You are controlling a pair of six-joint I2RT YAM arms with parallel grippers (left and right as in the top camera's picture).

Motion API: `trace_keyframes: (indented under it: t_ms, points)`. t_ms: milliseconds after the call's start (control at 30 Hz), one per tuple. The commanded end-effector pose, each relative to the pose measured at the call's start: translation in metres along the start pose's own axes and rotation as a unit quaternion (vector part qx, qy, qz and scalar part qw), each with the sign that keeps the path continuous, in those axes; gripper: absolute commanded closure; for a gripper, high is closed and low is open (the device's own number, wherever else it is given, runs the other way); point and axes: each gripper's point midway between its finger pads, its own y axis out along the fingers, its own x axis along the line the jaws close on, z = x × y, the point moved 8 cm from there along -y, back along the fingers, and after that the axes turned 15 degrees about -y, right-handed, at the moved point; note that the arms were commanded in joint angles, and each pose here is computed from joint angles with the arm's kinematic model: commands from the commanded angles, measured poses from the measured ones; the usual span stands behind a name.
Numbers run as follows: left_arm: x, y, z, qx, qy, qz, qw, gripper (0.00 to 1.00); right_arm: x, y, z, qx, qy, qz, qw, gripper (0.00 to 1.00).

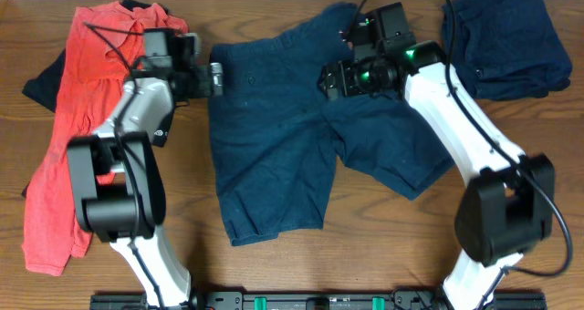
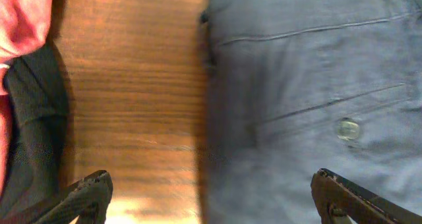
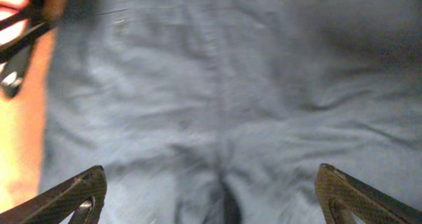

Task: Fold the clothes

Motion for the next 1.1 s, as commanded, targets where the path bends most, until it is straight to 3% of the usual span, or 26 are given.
trace_keyframes:
  t_ms: [0,200,400,433,500,567,633,667,900,1067]
  points:
    - [-0.002,0.012,0.0,0.029,0.004,0.079,0.996,0.02,0.004,-0.01,0.0,0.004,-0.022,0.02,1.0,0.01]
    - [-0.005,0.021,0.004,0.034,0.008,0.082,0.996,0.0,0.012,-0.021,0.0,0.002,-0.026,0.015,1.0,0.01]
    - [-0.01,0.035,0.015,0.05,0.026,0.068,0.996,0.11,0.017,-0.021,0.004,0.011,-0.023,-0.01,1.0,0.06]
    - [-0.008,0.039,0.017,0.055,0.024,0.067,0.996,0.16,0.017,-0.021,0.005,0.014,-0.022,-0.011,1.0,0.09]
    - [-0.006,0.043,0.02,0.061,0.022,0.065,0.996,0.35,0.017,-0.021,0.007,0.019,-0.02,-0.011,1.0,0.16]
    - [-0.002,0.044,0.021,0.062,0.01,0.052,0.997,0.71,0.017,-0.021,0.008,0.025,-0.018,-0.011,0.999,0.22]
    - [0.001,0.04,0.019,0.059,-0.006,0.03,0.998,0.9,0.017,-0.021,0.01,0.028,-0.017,-0.011,0.999,0.25]
    - [0.002,0.035,0.019,0.06,-0.009,0.018,0.998,0.94,0.017,-0.021,0.01,0.029,-0.016,-0.011,0.999,0.26]
    - [0.009,-0.01,0.03,0.091,-0.093,-0.085,0.988,0.94,0.014,-0.02,0.015,0.045,-0.005,0.006,0.999,0.27]
    - [0.005,-0.054,0.057,0.165,-0.169,-0.127,0.963,0.94,0.009,-0.02,0.019,0.057,0.016,0.033,0.998,0.27]
